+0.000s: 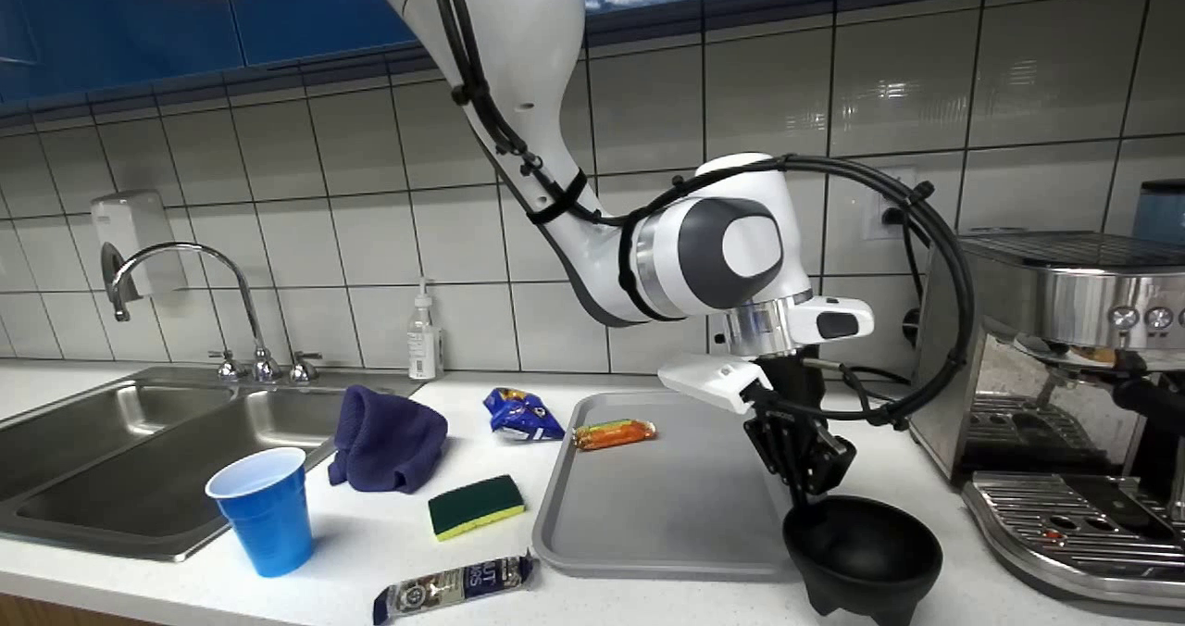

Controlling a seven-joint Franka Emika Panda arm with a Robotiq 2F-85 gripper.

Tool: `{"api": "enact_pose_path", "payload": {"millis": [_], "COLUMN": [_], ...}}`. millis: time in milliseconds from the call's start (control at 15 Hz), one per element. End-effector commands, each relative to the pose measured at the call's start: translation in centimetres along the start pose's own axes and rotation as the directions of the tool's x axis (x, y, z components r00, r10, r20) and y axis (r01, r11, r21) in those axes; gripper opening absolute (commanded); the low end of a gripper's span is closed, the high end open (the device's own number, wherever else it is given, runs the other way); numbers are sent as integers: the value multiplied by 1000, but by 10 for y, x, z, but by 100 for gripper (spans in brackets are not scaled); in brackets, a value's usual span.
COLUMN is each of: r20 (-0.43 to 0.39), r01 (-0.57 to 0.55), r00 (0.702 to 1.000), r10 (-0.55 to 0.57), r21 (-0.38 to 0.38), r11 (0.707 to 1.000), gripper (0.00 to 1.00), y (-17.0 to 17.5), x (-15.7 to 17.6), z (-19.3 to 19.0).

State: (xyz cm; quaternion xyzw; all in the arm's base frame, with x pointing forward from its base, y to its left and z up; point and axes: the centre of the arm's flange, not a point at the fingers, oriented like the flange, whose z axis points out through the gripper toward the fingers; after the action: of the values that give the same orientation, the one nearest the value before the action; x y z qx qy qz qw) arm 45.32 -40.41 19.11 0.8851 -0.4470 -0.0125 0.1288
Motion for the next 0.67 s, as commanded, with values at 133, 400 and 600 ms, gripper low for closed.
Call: {"api": "enact_pose_path", "payload": {"millis": [133,400,600], "r20": [13,15,21], "r01": [-43,-47,-50], "r00": [999,999,999], "r10": [43,47,50], "r21": [-17,-16,-12], "r11": [999,999,999], "gripper": [2,2,34], "y": [3,2,2], "x": [5,5,7], "z": [5,6,4]}}
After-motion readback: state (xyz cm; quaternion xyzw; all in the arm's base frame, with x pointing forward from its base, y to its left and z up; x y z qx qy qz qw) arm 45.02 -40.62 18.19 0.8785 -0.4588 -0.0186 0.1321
